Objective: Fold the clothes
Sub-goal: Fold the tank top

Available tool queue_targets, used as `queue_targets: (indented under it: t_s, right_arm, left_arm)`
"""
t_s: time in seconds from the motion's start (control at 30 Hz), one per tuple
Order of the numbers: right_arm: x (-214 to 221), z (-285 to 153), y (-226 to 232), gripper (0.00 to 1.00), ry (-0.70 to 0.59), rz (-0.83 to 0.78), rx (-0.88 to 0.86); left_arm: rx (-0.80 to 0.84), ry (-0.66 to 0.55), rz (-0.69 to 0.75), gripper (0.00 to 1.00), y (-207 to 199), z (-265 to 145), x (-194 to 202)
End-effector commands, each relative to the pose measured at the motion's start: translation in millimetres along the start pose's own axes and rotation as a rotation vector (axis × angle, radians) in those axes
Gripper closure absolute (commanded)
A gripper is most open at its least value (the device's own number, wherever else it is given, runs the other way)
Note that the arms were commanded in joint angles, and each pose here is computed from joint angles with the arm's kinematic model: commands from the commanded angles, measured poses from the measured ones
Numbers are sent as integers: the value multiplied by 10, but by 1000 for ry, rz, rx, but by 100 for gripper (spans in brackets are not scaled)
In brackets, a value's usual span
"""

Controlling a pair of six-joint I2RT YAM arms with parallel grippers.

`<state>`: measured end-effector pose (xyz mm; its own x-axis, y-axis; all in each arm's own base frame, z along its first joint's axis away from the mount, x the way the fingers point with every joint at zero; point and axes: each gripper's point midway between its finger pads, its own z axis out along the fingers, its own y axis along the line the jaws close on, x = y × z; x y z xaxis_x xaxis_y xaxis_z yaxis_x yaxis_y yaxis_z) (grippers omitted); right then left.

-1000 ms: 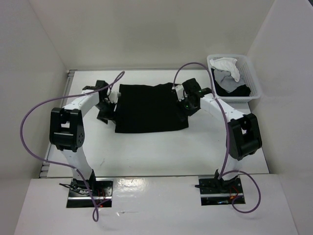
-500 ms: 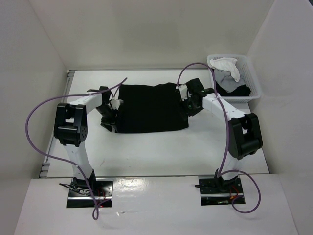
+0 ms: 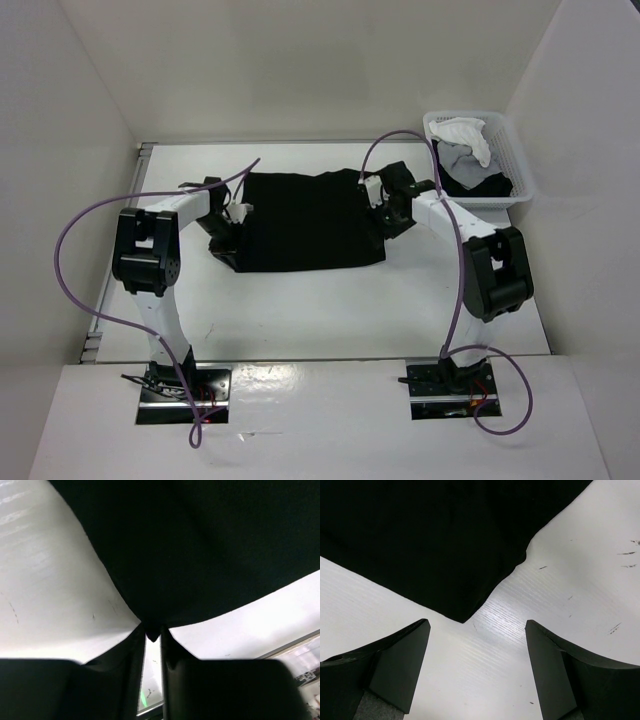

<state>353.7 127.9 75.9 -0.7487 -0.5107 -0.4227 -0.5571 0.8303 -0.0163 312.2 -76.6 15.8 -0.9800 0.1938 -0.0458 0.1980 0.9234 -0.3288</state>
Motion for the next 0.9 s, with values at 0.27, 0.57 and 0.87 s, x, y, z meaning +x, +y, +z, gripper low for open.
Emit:
queue_targets:
  t_s: [0.27,0.57,0.87]
  right_arm:
    - [107,249,91,15,38,5,-47]
    - [342,415,133,19,87,11,-59]
    - [403,464,194,24,112,37,-126]
  left_arm:
    - [37,19,20,98,-26,79,23]
    - [35,10,23,100,-34,53,12]
    - [37,19,29,100,-35,49,33]
